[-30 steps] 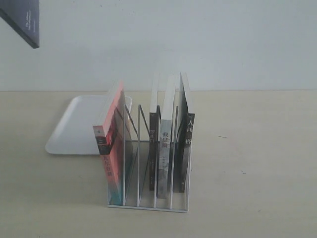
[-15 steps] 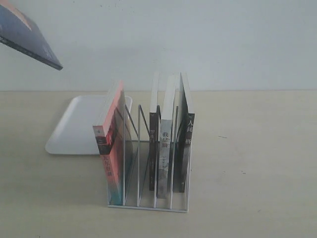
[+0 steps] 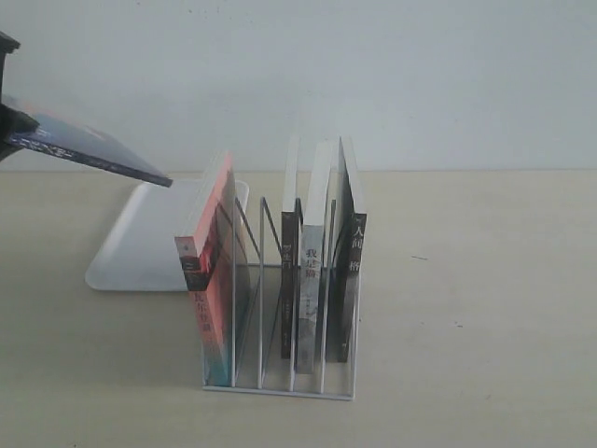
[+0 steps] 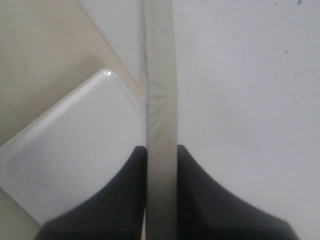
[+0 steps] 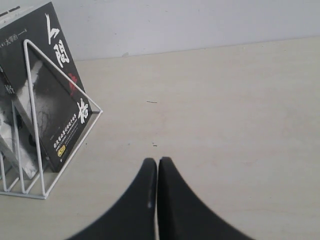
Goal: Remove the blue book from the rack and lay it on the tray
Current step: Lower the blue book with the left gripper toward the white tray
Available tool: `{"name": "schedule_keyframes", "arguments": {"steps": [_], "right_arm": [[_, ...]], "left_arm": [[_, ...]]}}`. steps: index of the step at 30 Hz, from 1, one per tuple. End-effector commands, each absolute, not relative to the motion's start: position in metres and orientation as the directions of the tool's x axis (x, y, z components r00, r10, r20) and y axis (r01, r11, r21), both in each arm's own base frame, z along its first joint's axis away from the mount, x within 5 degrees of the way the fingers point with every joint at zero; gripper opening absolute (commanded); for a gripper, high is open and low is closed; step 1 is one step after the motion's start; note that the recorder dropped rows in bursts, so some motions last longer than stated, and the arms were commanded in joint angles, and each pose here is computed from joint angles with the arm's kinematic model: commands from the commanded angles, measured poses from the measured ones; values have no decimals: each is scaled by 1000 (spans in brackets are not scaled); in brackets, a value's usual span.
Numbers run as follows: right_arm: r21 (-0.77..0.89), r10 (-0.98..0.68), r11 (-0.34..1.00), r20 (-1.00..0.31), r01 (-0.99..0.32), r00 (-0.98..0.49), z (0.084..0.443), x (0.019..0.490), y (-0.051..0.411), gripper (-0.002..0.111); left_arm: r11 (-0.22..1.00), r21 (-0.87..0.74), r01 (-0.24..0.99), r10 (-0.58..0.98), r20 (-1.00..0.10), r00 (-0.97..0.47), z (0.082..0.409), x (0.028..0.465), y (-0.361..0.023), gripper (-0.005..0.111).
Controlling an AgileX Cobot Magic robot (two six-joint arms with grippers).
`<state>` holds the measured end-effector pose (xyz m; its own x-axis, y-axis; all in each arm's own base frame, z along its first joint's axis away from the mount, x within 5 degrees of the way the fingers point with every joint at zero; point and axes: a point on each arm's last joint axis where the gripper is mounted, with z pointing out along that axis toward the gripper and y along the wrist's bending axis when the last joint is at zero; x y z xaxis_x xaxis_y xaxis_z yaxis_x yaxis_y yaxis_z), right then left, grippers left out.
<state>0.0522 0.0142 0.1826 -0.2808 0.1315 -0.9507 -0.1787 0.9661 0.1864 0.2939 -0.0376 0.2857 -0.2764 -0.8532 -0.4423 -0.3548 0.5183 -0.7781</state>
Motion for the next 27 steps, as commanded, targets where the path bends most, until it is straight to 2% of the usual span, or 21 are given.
{"name": "schedule_keyframes", "arguments": {"steps": [1,5,11,18,27], "right_arm": [[173,122,969,-955,-174,-271,183,52,14,0],[173,122,969,-955,-174,-271,183,52,14,0],[173,122,969,-955,-174,-271,183,52,14,0],[173,122,969,-955,-174,-271,183,52,14,0],[173,122,969,-955,-174,-271,183,52,14,0]], "left_arm": [[469,-796,-383,-879,-379,-289,274,306,-42,4],[450,-807,-382,-883,-340,-322,262,320,-48,4],[393,-792,-467,-911,-267,-314,236,336,-51,4],[384,-819,-427,-901,-231,-368,223,358,-61,4],[378,-802,-463,-910,-227,-348,214,370,-58,4]]}}
